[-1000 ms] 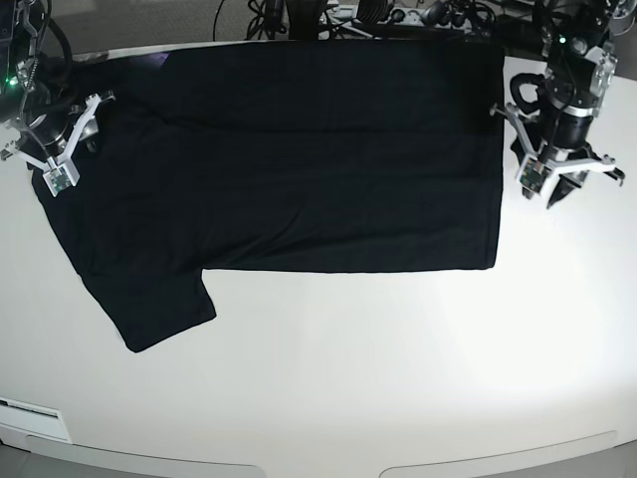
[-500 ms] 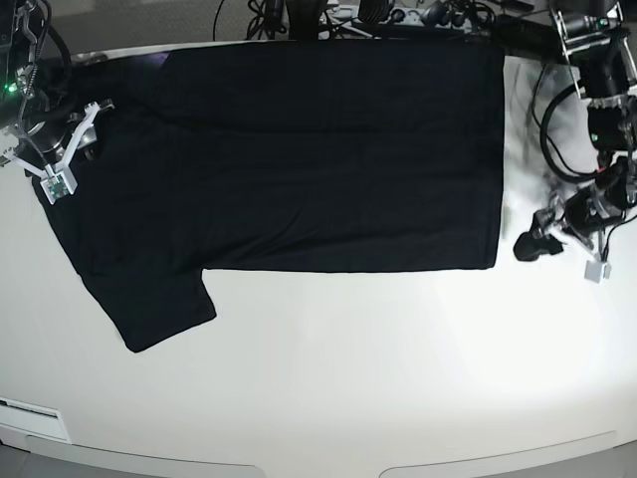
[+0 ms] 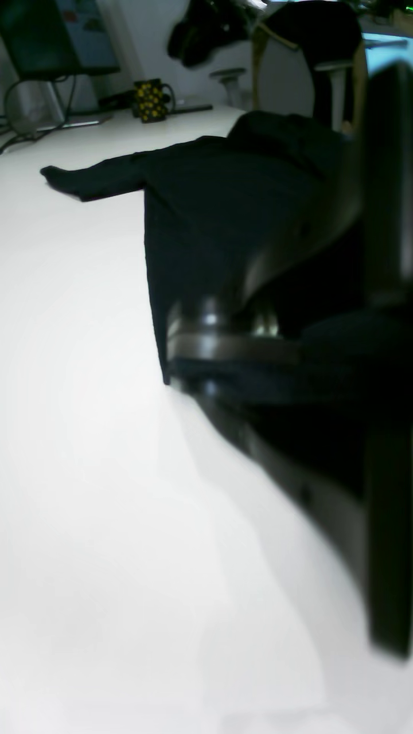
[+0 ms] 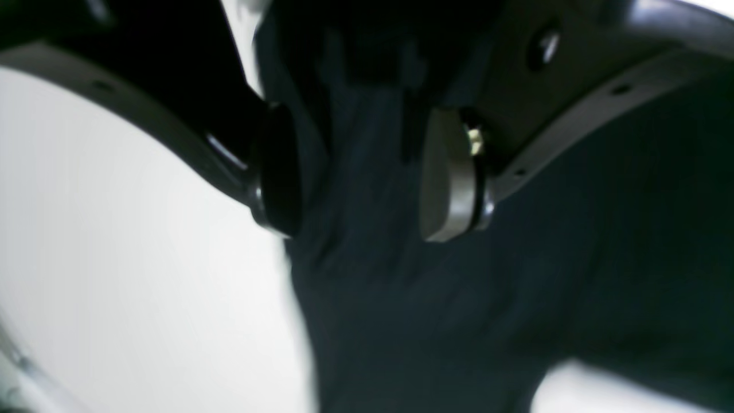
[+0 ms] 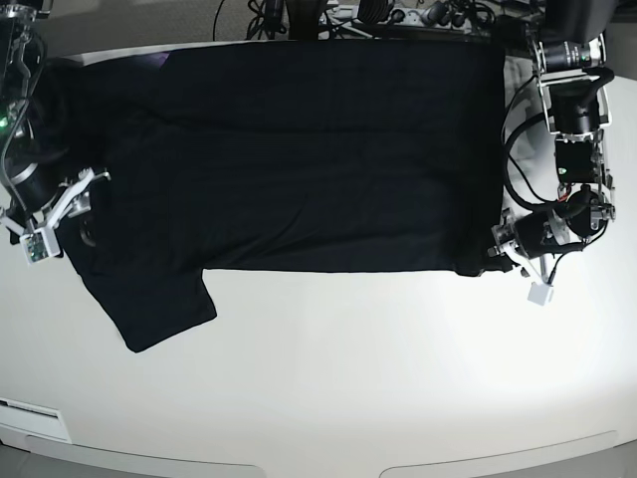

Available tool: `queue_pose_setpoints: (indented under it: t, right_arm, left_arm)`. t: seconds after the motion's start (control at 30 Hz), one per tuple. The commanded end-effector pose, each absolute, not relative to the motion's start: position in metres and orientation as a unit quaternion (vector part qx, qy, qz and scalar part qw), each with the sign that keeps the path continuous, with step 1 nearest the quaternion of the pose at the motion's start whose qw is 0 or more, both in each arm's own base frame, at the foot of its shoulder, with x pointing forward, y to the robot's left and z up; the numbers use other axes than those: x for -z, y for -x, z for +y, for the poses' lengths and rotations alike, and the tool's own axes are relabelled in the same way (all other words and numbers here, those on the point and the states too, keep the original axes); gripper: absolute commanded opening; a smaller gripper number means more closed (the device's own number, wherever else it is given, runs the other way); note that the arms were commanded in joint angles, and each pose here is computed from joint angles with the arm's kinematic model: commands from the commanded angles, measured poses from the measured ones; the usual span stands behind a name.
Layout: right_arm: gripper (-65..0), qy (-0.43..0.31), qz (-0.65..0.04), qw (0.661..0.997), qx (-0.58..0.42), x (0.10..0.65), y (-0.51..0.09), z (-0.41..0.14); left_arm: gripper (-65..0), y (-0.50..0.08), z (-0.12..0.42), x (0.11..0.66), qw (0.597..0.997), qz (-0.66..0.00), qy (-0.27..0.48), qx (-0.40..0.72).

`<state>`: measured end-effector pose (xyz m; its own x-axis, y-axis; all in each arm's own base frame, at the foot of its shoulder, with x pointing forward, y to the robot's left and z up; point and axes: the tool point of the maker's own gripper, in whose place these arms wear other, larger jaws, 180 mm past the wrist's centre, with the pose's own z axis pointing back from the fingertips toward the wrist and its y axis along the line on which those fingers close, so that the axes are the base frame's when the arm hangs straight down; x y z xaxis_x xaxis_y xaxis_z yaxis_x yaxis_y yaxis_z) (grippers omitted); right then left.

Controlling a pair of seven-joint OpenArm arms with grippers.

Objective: Fold the T-shirt properly
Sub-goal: 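Release the shirt and move both grippers to the hem corners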

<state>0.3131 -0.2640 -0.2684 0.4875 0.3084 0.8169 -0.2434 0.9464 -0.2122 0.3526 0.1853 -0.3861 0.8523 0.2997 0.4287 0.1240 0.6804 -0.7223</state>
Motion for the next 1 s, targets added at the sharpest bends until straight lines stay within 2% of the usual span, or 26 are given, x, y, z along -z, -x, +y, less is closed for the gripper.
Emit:
queue_pose_setpoints:
  t: [0.0,0.23,0.47,0.57,0.73,0.87,0.9,0.93,0.97]
  right_arm:
    - [-27.7,0.03,-0.507,0.849,-0.149,0.251,-0.331,-0.271]
    - [-27.4,-0.106,-0.48,0.87,-0.037,0.287,-0.412,-0.304]
    - [-27.4,-0.193,-0.419,0.885,0.058,0.327,-0.457,-0.319]
    - [-27.4,-0.233,-0.402,0.883,0.071,0.335,-0.464,-0.303]
    - [-27.5,-0.313,-0.351,0.881,0.049,0.347,-0.457,-0.246]
    - [-27.9,-0.33,-0.357,0.873,0.041,0.343,-0.462,-0.227]
    - [-29.6,-0.328,-0.362,0.872,0.036,0.339,-0.464,-0.227]
    - [-34.4,-0.324,-0.369,0.87,0.029,0.334,-0.466,-0.228]
    - [-42.1,-0.319,-0.373,0.871,0.022,0.329,-0.468,-0.23]
  left_arm:
    - [-65.0,-0.332,0.181,0.407,0.895,-0.209,0.39,-0.06]
    - [-65.0,-0.33,0.182,0.41,0.898,-0.206,0.384,-0.058]
    - [-65.0,-0.33,0.182,0.41,0.898,-0.206,0.384,-0.058]
    - [-65.0,-0.33,0.182,0.41,0.898,-0.206,0.384,-0.058]
    - [-65.0,-0.33,0.182,0.41,0.898,-0.206,0.384,-0.058]
    - [-65.0,-0.329,0.185,0.409,0.899,-0.209,0.381,-0.05]
    - [-65.0,-0.329,0.186,0.408,0.899,-0.21,0.38,-0.048]
    - [-65.0,-0.329,0.188,0.408,0.9,-0.212,0.379,-0.046]
    - [-65.0,-0.33,0.189,0.407,0.9,-0.212,0.378,-0.045]
